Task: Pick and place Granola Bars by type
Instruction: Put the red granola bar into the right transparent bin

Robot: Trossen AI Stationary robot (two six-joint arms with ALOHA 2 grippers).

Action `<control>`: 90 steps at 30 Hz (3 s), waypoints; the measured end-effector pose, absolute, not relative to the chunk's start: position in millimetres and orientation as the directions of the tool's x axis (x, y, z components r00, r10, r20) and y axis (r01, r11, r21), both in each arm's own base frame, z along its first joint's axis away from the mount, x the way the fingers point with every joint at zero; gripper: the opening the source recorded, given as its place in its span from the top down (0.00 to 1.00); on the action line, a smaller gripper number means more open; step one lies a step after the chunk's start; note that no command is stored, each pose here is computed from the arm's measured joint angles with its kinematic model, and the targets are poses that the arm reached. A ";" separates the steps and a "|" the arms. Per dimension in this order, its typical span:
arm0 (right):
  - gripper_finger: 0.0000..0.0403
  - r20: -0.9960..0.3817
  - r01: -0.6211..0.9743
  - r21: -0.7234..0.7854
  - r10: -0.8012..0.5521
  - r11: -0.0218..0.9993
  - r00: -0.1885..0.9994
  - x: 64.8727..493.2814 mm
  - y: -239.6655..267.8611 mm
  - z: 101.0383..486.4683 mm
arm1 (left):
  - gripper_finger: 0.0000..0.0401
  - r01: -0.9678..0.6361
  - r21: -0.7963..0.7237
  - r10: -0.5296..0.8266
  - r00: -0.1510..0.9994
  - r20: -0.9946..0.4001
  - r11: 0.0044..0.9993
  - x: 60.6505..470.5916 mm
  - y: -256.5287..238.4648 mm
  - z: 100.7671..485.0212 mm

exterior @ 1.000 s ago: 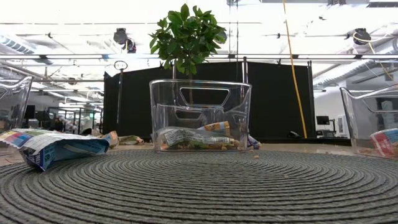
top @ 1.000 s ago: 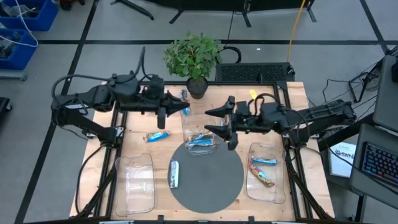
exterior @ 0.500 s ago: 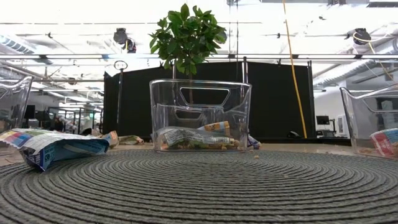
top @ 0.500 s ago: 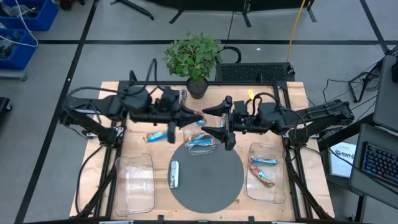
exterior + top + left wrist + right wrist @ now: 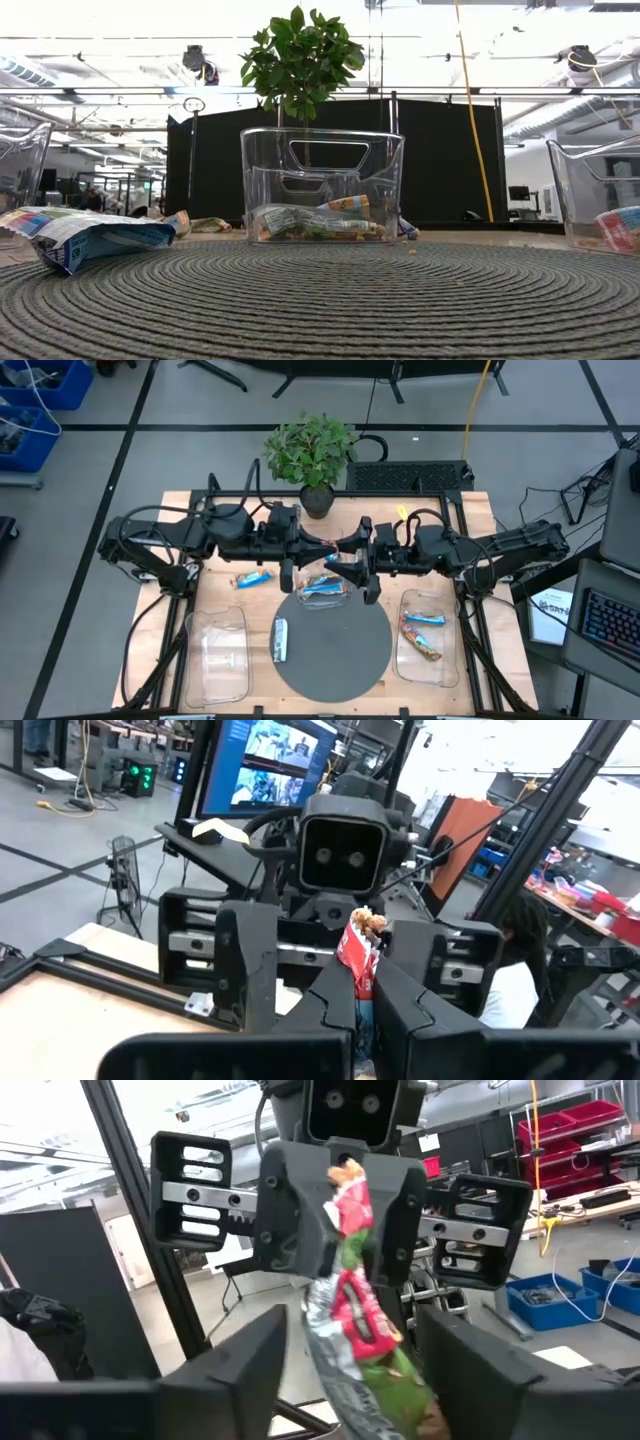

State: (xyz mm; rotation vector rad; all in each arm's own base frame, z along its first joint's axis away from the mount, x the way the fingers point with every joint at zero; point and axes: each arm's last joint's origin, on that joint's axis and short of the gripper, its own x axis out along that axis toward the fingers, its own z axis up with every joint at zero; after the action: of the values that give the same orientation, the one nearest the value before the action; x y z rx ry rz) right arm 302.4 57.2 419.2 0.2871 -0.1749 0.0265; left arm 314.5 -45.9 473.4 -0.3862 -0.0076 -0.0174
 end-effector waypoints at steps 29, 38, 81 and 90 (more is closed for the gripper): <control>0.99 0.142 0.009 0.206 -0.039 0.978 0.989 267.6 52.8 435.7 | 0.32 0.037 -0.250 -0.036 0.999 0.012 0.968 298.0 -40.4 482.4; 0.99 -0.036 0.082 0.213 -0.076 0.974 0.996 209.4 52.6 440.6 | 0.01 -0.039 -0.232 -0.008 0.980 -0.197 0.972 268.1 -23.5 475.4; 1.00 -0.917 0.475 0.338 0.170 0.812 0.362 144.3 118.5 253.6 | 0.10 -0.211 -0.244 -0.011 0.735 -0.678 0.946 281.4 -18.7 300.7; 1.00 -0.945 0.507 0.290 0.158 0.812 0.287 144.2 125.9 220.2 | 0.10 -0.174 -0.274 -0.033 0.789 -0.613 0.946 286.0 -21.8 285.6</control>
State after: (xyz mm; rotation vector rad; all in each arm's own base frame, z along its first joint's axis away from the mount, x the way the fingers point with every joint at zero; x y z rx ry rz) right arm 144.2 125.9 220.2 0.6198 1.2797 -0.2537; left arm 286.0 -21.8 285.6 -0.3271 0.6598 0.0774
